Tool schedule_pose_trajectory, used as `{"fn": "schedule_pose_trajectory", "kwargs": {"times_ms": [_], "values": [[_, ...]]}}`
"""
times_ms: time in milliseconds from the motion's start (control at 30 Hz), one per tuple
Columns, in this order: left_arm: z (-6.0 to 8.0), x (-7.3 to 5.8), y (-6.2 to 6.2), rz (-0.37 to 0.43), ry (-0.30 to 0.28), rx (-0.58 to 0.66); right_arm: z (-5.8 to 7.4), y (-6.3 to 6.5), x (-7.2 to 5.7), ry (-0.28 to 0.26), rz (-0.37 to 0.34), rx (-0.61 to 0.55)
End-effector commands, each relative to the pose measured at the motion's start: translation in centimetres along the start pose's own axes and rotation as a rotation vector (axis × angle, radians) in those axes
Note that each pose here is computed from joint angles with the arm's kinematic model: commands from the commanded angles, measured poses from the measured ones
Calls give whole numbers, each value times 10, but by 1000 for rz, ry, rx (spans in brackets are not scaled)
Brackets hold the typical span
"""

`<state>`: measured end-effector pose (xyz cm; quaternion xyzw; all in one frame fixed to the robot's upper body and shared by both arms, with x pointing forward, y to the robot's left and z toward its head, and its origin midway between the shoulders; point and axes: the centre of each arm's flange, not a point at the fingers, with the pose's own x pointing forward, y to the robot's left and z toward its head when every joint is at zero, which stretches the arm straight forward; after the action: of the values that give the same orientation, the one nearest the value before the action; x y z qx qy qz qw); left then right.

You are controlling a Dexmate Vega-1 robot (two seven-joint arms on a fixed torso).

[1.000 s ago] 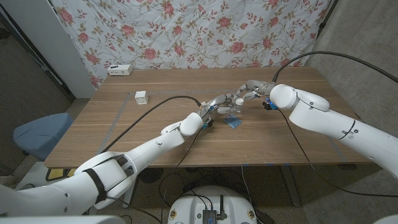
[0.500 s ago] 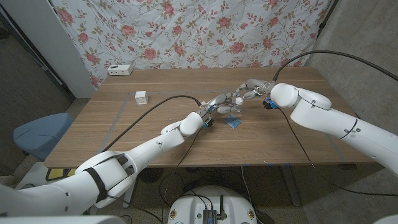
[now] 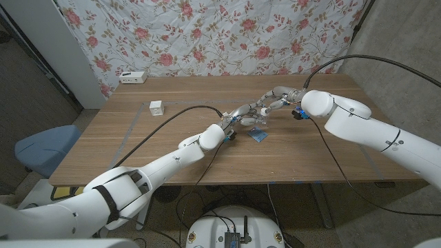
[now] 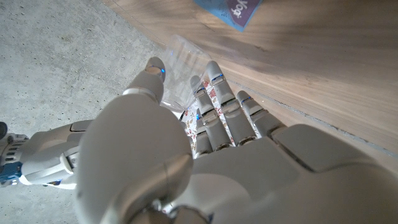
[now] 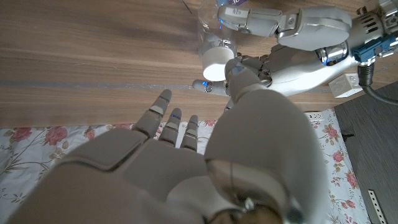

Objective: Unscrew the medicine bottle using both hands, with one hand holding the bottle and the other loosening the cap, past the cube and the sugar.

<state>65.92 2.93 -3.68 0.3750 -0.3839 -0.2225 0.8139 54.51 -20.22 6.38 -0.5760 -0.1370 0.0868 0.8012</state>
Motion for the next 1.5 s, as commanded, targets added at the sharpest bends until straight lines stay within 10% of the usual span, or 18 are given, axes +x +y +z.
{"fn": "schedule_pose_trajectory", "kwargs": {"times_ms": [33,1500], "values": [[0,0,1,3,-4,3,0,-9,-4,9,25,9],[8,-5,2,14,-40,58,5,1,-3,115,32,-110]]}}
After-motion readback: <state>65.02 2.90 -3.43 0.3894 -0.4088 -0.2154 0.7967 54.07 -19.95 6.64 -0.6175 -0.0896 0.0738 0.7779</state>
